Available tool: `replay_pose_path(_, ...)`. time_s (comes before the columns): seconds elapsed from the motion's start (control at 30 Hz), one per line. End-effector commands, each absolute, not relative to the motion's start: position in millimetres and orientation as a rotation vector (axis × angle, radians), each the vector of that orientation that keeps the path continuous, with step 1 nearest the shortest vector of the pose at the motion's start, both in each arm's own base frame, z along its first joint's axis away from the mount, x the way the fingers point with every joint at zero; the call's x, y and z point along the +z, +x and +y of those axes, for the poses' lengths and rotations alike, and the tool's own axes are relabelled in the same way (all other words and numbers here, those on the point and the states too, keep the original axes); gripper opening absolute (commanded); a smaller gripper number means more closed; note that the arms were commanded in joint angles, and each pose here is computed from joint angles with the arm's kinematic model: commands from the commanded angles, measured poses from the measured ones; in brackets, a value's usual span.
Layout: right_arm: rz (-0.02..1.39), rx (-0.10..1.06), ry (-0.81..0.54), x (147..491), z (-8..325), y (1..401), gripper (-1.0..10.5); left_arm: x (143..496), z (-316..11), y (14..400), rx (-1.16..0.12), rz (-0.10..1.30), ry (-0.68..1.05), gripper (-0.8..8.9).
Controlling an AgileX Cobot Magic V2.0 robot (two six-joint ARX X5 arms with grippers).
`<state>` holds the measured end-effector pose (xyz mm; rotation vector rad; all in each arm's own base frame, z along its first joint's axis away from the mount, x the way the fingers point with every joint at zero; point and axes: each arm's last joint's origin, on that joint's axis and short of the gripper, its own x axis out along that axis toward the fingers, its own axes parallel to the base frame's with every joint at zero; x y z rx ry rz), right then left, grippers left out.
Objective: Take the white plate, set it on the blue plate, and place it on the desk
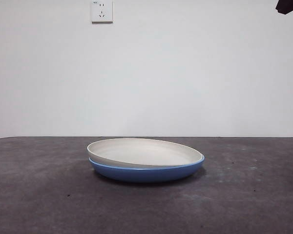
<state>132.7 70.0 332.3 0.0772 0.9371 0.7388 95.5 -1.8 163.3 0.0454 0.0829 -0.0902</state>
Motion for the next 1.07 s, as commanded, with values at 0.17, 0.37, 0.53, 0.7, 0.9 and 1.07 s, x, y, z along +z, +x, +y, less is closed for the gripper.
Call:
replay_pose_path(0.17, 0.911, 0.756, 0.065, 337.7, 71.6, 133.7, 0.1, 149.5, -1.4, 95.6, -0.084, 0.174, 0.033, 0.09)
replay_pose_path(0.37, 0.911, 0.756, 0.065, 337.7, 71.6, 133.7, 0.1, 149.5, -1.4, 95.6, -0.083, 0.174, 0.033, 0.09)
replay_pose_path(0.53, 0.911, 0.756, 0.065, 337.7, 71.6, 133.7, 0.1, 149.5, -1.4, 95.6, -0.084, 0.174, 0.033, 0.09)
replay_pose_path(0.7, 0.911, 0.756, 0.065, 337.7, 71.6, 133.7, 0.1, 149.5, -1.4, 95.6, -0.083, 0.174, 0.033, 0.09)
replay_pose_path(0.9, 0.911, 0.756, 0.065, 337.7, 71.6, 133.7, 0.1, 149.5, -1.4, 95.6, -0.083, 0.174, 0.033, 0.09)
replay_pose_path(1.07, 0.911, 0.756, 0.065, 337.7, 71.6, 133.7, 0.1, 149.5, -1.4, 95.6, -0.083, 0.174, 0.033, 0.09)
